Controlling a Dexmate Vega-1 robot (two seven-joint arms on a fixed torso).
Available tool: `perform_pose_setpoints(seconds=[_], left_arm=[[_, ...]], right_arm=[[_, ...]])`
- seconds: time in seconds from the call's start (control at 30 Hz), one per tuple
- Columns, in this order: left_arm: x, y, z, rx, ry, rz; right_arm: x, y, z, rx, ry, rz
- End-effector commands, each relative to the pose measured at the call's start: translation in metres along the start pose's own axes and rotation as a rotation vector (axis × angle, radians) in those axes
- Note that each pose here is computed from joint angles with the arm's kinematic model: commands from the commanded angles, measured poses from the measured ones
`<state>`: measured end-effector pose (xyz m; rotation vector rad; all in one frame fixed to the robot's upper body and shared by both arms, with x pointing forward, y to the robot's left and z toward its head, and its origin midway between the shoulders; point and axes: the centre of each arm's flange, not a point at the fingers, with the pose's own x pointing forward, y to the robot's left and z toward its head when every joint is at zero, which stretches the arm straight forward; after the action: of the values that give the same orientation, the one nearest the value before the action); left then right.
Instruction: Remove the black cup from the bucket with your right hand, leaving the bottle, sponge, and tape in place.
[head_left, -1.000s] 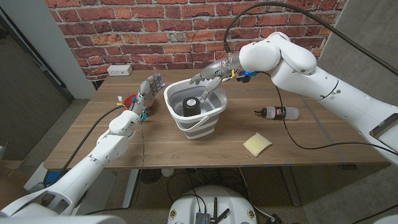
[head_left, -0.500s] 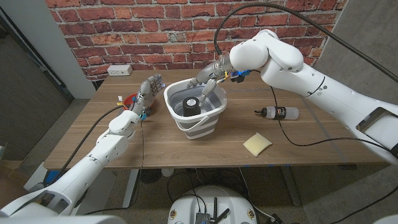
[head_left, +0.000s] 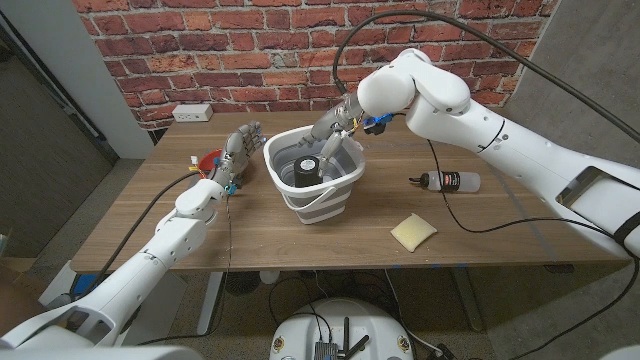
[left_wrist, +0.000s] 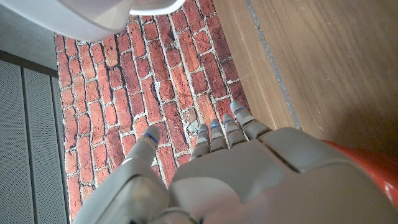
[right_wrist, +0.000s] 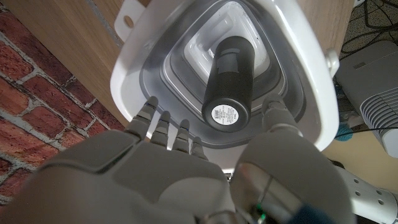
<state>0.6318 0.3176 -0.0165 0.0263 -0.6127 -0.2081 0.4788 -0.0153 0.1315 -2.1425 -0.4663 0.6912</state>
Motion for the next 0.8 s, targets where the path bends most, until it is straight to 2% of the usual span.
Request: perform_pose_setpoints(seconds=[0.03,0.37,0.8], left_arm=[[0.001,-0.001,-0.003,-0.007,0.006,-0.002],[-0.002,0.0,-0.006,-0.014,0.008,0.007],[-0.002,0.0,-0.007,-0.012,0.011,0.009]], right_arm=[[0.016,-0.003,0.005,-0.038,0.016,0.03],[0.028,-0.004,0.011,-0.066,0.012,0.045],[0.037,0.001,0.018,-0.095,0.016,0.073]])
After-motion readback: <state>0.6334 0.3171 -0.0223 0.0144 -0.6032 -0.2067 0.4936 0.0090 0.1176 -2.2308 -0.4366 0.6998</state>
